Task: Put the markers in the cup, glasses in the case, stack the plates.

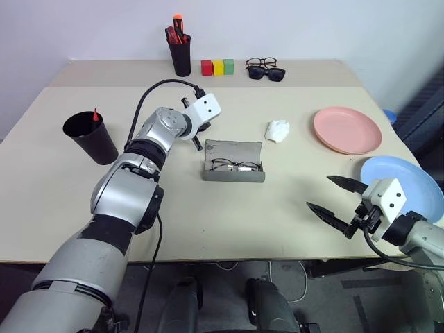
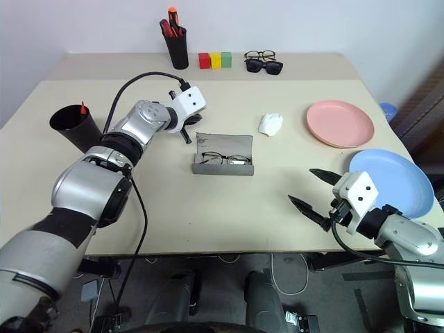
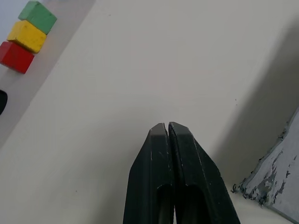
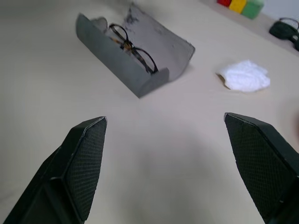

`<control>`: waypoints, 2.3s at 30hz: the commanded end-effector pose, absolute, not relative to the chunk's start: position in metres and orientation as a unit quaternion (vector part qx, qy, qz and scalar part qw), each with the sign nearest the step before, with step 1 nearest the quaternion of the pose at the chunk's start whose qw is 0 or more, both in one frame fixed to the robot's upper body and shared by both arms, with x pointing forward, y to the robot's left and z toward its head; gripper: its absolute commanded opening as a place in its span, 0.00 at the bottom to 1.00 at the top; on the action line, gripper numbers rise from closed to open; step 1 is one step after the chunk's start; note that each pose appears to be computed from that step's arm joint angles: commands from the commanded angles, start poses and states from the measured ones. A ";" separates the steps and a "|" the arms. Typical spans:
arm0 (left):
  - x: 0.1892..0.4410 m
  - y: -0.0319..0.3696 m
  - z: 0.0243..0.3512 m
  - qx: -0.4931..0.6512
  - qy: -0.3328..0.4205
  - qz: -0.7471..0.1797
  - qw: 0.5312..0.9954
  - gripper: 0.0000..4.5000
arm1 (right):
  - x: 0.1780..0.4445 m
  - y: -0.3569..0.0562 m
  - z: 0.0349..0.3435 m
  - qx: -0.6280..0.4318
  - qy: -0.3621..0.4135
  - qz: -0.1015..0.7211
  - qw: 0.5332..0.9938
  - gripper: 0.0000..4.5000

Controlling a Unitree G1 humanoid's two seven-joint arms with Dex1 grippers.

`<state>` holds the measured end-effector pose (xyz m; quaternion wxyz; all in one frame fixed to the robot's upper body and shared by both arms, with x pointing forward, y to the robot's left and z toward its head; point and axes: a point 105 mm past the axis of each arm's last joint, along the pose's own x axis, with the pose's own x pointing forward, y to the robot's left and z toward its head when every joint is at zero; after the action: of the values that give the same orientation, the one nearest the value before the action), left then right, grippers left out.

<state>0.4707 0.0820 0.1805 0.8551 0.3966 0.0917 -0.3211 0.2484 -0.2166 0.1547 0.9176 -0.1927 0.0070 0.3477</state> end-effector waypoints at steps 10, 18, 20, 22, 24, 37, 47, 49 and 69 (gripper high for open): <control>0.424 0.061 0.166 0.257 0.200 -0.545 0.772 0.00 | 0.252 -0.211 0.155 -0.200 -0.015 0.360 0.911 0.92; 0.400 0.061 0.142 0.257 0.241 -0.618 0.703 0.00 | 0.259 -0.218 0.153 -0.192 -0.019 0.337 0.921 0.92; 0.394 0.058 0.137 0.260 0.243 -0.632 0.688 0.00 | 0.262 -0.222 0.154 -0.190 -0.020 0.320 0.928 0.92; 0.392 0.056 0.131 0.265 0.242 -0.636 0.683 0.00 | 0.269 -0.230 0.156 -0.187 -0.022 0.286 0.939 0.92; 0.392 0.053 0.130 0.258 0.231 -0.635 0.690 0.00 | 0.274 -0.241 0.159 -0.187 -0.027 0.241 0.952 0.92; 0.336 -0.004 0.220 0.137 0.034 -0.726 0.673 0.17 | 0.275 -0.333 0.126 -0.169 0.116 0.016 0.979 0.92; 0.324 -0.023 0.204 0.140 0.046 -0.708 0.691 0.98 | 0.277 -0.339 0.101 -0.147 0.155 0.018 0.977 0.92; 0.323 -0.024 0.205 0.138 0.047 -0.707 0.692 1.00 | 0.279 -0.341 0.098 -0.138 0.160 0.014 0.977 0.80; 0.321 -0.024 0.202 0.129 0.052 -0.686 0.714 1.00 | 0.316 -0.320 0.179 -0.244 0.026 -0.037 0.969 0.01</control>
<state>0.3246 -0.0215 0.1913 0.7158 0.1285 0.0720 -0.6826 0.3102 -0.3273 0.1470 0.9767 -0.1988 0.0740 -0.0331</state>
